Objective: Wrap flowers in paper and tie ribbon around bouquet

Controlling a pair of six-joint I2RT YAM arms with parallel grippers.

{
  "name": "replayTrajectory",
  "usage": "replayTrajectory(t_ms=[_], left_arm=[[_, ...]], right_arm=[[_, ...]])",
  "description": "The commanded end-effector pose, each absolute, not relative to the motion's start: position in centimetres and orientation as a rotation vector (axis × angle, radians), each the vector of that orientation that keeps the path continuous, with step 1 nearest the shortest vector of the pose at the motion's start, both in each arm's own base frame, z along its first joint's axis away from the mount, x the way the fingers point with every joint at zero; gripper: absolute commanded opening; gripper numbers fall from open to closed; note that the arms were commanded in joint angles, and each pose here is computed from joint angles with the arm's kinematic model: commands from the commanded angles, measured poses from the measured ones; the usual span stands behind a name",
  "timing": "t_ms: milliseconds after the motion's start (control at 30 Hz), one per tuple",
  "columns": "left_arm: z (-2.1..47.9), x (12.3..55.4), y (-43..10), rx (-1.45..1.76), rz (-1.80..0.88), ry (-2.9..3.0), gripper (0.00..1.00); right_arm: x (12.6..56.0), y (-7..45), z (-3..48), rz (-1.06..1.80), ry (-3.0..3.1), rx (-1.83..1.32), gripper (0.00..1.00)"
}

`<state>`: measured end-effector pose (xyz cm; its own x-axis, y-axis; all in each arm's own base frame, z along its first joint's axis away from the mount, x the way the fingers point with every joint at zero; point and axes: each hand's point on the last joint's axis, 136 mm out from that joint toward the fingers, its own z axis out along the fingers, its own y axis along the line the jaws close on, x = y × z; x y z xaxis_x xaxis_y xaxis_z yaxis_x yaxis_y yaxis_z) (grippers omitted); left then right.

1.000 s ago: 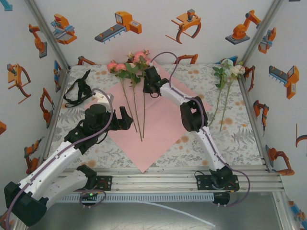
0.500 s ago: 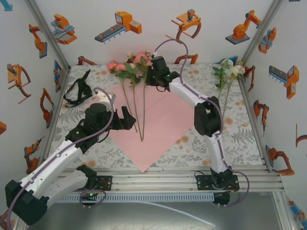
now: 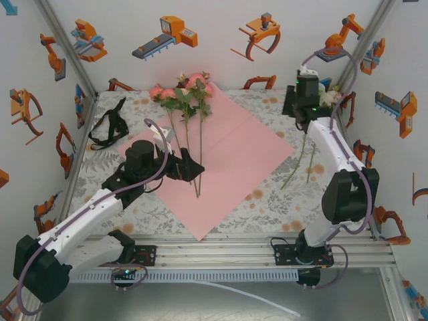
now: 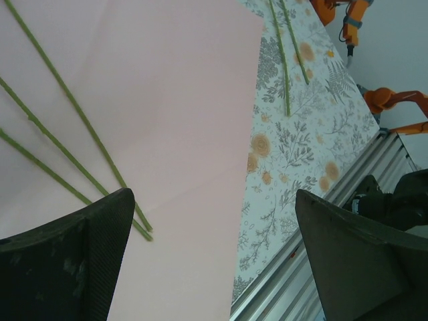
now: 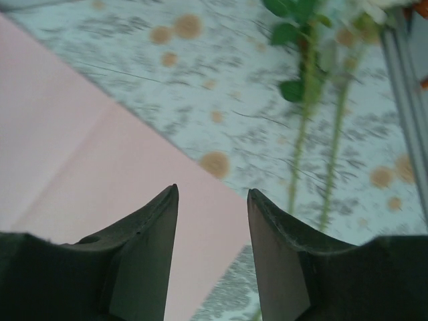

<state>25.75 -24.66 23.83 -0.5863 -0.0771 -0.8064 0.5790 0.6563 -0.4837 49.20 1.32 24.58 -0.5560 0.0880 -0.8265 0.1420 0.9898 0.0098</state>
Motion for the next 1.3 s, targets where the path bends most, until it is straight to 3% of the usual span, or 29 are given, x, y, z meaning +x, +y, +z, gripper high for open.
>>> replayTrajectory(t_ms=[0, 333, 700, 933, 1033, 1267], left_arm=[[25.0, 25.5, -25.3, 0.427, -0.993, 1.966, 0.97], [24.3, 25.3, -24.5, 0.417, -0.948, 1.990, 0.97], [23.9, 25.4, -24.2, 0.409, -0.913, 2.005, 0.97], [23.8, 25.5, -23.9, 0.404, -0.887, 2.009, 0.97], [23.7, 25.6, -23.9, 0.405, -0.884, 2.011, 0.97], [23.7, 25.7, -23.8, 0.400, -0.877, 2.014, 0.97]], right_arm=[[48.3, -2.1, 20.7, -0.153, 2.278, 0.164, 0.47], [51.7, -7.7, 12.3, -0.225, 2.485, 0.258, 0.51], [54.8, -8.6, 6.9, -0.230, 2.595, 0.265, 0.47], [55.1, -9.0, 4.6, -0.227, 2.640, 0.281, 0.38], [55.1, -9.1, 4.4, -0.211, 2.643, 0.295, 0.29], [55.3, -9.0, 9.3, -0.212, 2.555, 0.259, 0.10]])
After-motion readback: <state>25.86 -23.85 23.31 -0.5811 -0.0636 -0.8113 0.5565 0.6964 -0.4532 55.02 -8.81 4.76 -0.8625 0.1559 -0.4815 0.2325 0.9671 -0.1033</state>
